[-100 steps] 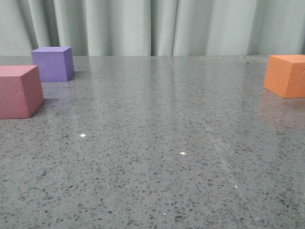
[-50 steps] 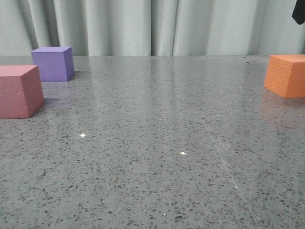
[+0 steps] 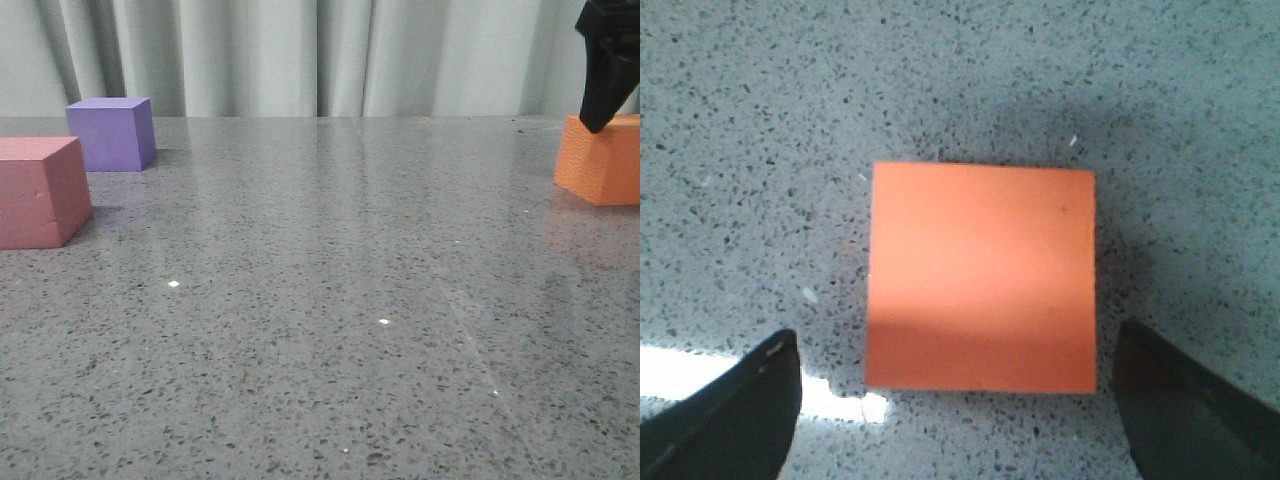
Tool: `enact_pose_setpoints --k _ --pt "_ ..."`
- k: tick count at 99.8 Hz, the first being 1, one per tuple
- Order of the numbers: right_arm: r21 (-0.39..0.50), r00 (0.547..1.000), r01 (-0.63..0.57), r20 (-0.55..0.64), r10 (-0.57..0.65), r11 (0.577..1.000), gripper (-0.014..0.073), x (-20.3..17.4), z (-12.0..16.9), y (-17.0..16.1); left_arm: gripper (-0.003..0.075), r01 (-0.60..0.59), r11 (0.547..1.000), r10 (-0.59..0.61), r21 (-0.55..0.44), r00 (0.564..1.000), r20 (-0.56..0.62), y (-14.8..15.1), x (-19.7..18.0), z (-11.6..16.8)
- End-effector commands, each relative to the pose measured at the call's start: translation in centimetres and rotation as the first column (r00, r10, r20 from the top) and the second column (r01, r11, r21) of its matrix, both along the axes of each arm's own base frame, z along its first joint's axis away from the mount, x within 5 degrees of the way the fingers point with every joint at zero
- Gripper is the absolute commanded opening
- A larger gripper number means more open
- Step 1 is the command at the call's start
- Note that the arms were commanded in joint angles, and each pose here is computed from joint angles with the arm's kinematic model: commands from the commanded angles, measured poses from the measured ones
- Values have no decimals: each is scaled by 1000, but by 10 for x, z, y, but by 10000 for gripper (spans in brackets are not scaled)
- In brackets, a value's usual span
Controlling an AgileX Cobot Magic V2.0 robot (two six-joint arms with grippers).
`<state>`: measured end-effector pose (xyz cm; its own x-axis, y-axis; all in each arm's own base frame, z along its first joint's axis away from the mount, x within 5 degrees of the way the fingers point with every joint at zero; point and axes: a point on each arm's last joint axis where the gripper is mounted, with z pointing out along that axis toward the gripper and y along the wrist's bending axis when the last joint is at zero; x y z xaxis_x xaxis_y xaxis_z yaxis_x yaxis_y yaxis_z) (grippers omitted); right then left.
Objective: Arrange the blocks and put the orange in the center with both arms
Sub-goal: 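Lower the right gripper around the orange cube and close it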
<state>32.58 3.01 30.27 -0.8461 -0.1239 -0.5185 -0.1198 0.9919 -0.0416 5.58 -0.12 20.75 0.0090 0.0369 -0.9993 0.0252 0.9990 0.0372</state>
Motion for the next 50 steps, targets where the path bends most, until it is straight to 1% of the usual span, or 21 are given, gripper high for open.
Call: enact_pose_setpoints --k 1,19,39,50 --pt "-10 993 -2 119 3 1000 625 6 25 -3 -19 13 1000 -13 -5 998 53 -1 0 -10" --pt "-10 994 9 109 -8 1000 625 21 30 -5 -19 13 1000 -13 -5 998 53 -1 0 -10" --pt "-16 999 10 42 -9 1000 625 32 15 -4 -19 13 1000 -13 -5 998 53 -1 0 -10" --pt "-3 1000 12 11 -12 1000 625 35 6 -3 -19 13 1000 -13 -5 998 53 -1 0 -10"
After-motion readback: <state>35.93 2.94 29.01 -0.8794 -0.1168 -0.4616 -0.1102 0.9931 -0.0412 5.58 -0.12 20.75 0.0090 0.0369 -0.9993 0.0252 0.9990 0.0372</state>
